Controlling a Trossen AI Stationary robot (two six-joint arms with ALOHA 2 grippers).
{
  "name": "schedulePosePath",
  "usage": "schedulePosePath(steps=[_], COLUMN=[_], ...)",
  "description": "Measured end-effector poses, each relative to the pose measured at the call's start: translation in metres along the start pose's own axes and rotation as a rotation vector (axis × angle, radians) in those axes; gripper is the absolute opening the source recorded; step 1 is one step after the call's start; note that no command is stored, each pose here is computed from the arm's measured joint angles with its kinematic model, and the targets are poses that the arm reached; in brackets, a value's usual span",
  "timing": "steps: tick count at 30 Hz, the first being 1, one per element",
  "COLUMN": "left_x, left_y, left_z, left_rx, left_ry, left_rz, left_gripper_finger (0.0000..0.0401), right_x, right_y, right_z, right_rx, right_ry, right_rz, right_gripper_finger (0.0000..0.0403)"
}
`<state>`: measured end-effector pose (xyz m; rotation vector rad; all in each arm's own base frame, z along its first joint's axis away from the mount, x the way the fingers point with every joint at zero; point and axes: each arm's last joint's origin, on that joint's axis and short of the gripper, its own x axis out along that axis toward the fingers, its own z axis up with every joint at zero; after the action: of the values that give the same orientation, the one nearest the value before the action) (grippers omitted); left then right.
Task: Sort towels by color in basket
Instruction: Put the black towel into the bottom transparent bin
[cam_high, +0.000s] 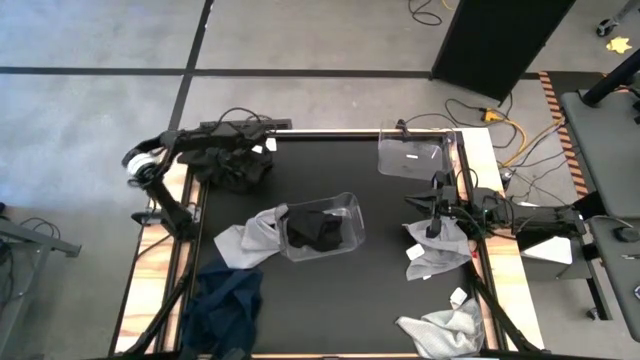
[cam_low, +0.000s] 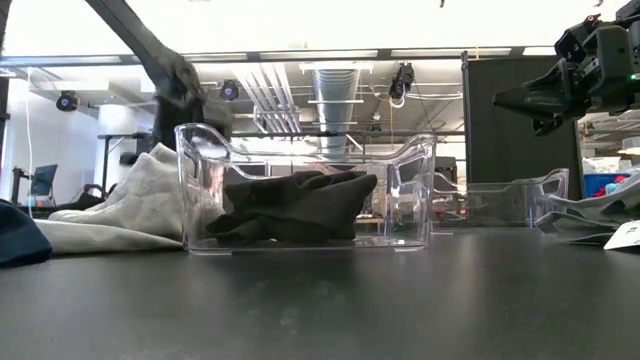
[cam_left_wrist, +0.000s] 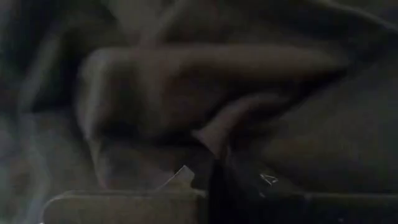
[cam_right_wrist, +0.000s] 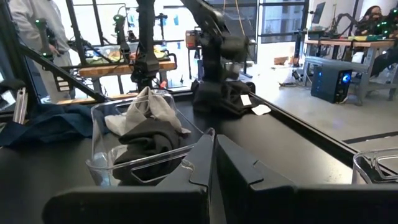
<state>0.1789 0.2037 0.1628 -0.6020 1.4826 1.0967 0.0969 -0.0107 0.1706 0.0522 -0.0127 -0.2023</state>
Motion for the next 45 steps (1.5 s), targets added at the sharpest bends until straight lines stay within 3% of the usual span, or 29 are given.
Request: schedulePosePath(steps=[6,13,19,24,29,33,36,41,45], left_x=[-0.060,-0.129,-0.188,-0.232,-0.275,-0.304,-0.321,-0.344,-0.355], left_y=[0.005,0.008,0.007,0.008,-0.003,-0.019,-0.035,-0.063,-0.079], left_z=[-0.025,-0.072,-0.118,-0.148,-0.174,-0.199,-0.215,-0.226,-0.221], left_rx=[0.025,0.080,0.205,0.294,0.468,0.691,0.809,0.901,0.917], left_ry=[-0.200,-0.485,-0.758,-0.886,-1.040,-1.129,-1.150,-1.212,-1.255], left_rz=[-0.090,-0.332,-0.555,-0.730,-0.917,-1.031,-1.059,-1.011,-0.889], left_gripper_finger=[0.0002,0.0001,0.0000,0.0000,0.0000,0.0000,0.0000,0.0000,0.0000], right_x=[0.000,0.000,0.000,0.000,0.000,0.000,0.000,0.000,0.000], right_y=[0.000,0.000,0.000,0.000,0.000,0.000,0.000,0.000,0.000], right_z=[0.000,0.000,0.000,0.000,0.000,0.000,0.000,0.000,0.000], right_rx=[0.000,0.000,0.000,0.000,0.000,0.000,0.000,0.000,0.000], right_ry=[0.000,0.000,0.000,0.000,0.000,0.000,0.000,0.000,0.000], right_rz=[0.000,0.000,0.000,0.000,0.000,0.000,0.000,0.000,0.000], right_gripper_finger=[0.0013,0.0013,0.0013,0.0013,0.0013,0.0013,0.0013,0.0013,0.0013])
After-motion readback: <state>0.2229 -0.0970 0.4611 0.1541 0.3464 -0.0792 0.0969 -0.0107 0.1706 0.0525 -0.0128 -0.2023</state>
